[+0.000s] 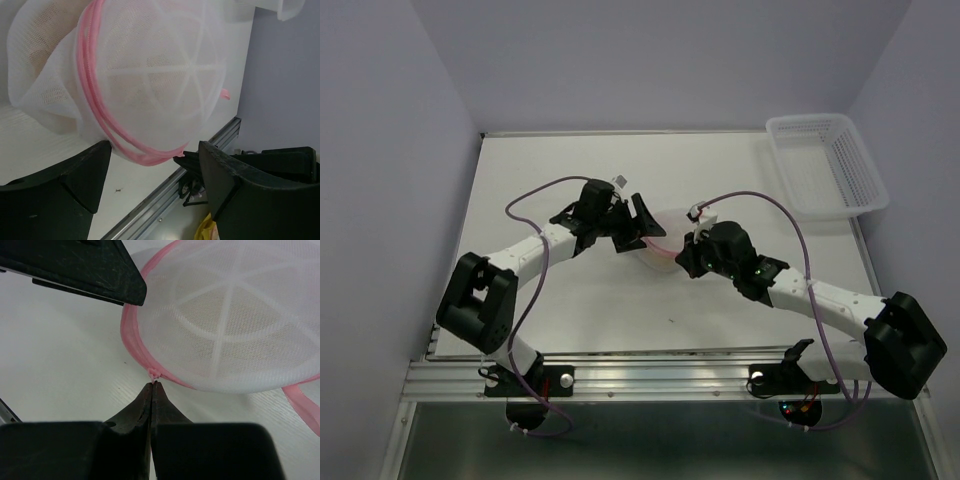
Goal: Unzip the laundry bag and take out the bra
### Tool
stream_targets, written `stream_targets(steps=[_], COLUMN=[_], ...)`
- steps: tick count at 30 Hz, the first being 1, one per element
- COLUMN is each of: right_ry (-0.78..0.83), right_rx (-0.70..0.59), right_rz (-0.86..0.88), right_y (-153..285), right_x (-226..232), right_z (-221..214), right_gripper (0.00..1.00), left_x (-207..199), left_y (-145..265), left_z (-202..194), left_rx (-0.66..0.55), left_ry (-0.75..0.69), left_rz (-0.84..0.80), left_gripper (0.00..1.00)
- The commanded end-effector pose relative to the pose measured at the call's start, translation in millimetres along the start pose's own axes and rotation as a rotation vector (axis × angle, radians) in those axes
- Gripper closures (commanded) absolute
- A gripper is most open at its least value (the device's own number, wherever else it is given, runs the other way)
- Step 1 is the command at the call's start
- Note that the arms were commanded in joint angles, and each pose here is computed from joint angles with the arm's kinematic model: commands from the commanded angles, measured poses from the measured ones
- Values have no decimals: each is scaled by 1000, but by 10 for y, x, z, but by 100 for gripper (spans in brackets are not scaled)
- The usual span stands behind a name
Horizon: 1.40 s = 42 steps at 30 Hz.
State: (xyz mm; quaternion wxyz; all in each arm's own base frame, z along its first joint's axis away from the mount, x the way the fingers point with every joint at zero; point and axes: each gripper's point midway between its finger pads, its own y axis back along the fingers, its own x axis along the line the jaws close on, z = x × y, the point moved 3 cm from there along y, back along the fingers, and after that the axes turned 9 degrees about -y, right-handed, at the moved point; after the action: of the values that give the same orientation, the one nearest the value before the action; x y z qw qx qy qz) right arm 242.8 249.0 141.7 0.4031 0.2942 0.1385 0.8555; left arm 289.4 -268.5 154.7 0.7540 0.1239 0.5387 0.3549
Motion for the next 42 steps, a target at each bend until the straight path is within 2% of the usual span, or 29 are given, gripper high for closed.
stream_targets(steps=[1,4,10,12,13,15,16,18,23,36,42], right_ry=[1,-1,-6,-1,-5,1,0,-2,-10,-56,-52], right_rx=[-94,-101,-131,-135,-145,-143,-144,-141,-121,-90,-115], right_rz=[31,29,29,38,43,57,63,63,18,-321,-389], right_y=[6,10,32,41,49,54,62,60,68,334,408], right_x=[144,162,194,212,228,249,259,256,170,-388,-524], right_z=[295,296,400,419,449,450,454,441,362,96,141], right_gripper=[99,99,99,99,99,99,99,99,99,99,99], left_x=[-113,-150,-163,-149,-149,-145,-139,-162,-230,-316,-353], left_y=[-64,-96,-142,-177,-200,-223,-243,-249,-206,-35,27], left_z=[55,44,13,3,6,19,6,33,93,283,324], left_rx=[-19,-13,-1,9,13,14,23,19,-10,-93,-109], left_ry=[7,-1,-6,-5,-8,-6,-6,-9,-18,-50,-93], left_rz=[-54,-58,-58,-56,-55,-52,-53,-58,-71,-84,-97], left_gripper=[26,33,34,41,55,71,86,100,100,100,100])
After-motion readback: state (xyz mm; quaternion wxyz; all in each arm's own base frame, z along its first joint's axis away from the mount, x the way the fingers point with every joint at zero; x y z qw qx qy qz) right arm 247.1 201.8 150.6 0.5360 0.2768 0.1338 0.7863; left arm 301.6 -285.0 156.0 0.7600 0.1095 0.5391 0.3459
